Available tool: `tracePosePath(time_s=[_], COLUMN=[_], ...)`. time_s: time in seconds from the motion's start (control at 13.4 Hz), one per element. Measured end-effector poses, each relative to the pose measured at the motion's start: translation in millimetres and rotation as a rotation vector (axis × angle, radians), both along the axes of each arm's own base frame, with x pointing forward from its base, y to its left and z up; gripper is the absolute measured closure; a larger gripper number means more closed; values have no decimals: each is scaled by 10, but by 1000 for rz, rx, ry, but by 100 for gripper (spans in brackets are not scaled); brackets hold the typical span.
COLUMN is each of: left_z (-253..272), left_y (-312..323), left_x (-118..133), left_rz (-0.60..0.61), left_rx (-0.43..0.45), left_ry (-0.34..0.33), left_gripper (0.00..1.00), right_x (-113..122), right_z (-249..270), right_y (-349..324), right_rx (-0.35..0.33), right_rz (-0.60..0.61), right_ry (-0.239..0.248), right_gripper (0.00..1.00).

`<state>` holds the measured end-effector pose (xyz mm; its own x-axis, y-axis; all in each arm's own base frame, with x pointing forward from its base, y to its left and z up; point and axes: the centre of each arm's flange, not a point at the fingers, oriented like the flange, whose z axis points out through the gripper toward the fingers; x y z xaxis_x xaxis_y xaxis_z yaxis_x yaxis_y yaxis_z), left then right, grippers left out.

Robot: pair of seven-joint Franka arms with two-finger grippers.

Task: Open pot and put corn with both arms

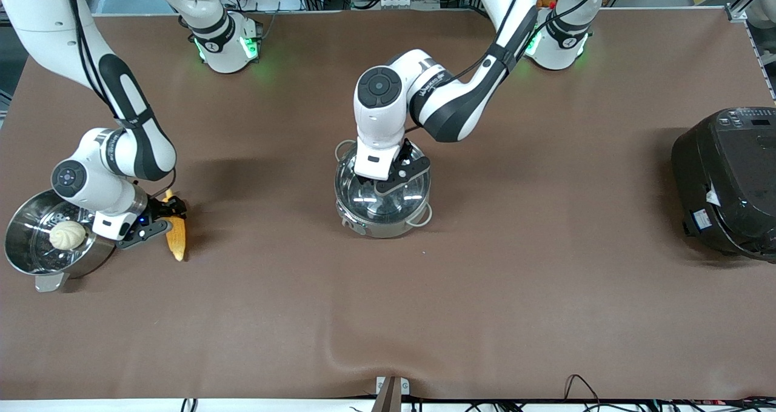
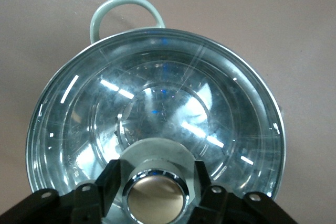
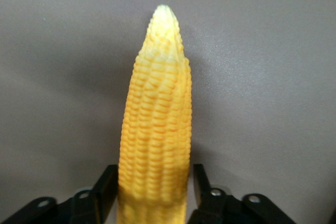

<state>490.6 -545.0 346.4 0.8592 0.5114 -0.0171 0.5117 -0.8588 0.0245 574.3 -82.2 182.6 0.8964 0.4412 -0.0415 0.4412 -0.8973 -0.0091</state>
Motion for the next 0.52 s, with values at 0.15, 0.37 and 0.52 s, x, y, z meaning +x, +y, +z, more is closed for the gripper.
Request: tracePosePath(time_s=[0.15,0.37,0.52], left_z=[-8,-5,-4], left_y=[-4,-16,-17], left_x=[-3,-15,-15], left_rz=[-1,-3,-3], left_rx=[0,0,1], left_ry=[1,0,-1], left_gripper=[47,50,50], right_x=[-11,118,334], right_z=[-69,71,426], right_y=[6,32,96], right_rx=[1,6,21], right_rz=[1,7,9], right_ry=[10,20,77], right_gripper=[41,55,57])
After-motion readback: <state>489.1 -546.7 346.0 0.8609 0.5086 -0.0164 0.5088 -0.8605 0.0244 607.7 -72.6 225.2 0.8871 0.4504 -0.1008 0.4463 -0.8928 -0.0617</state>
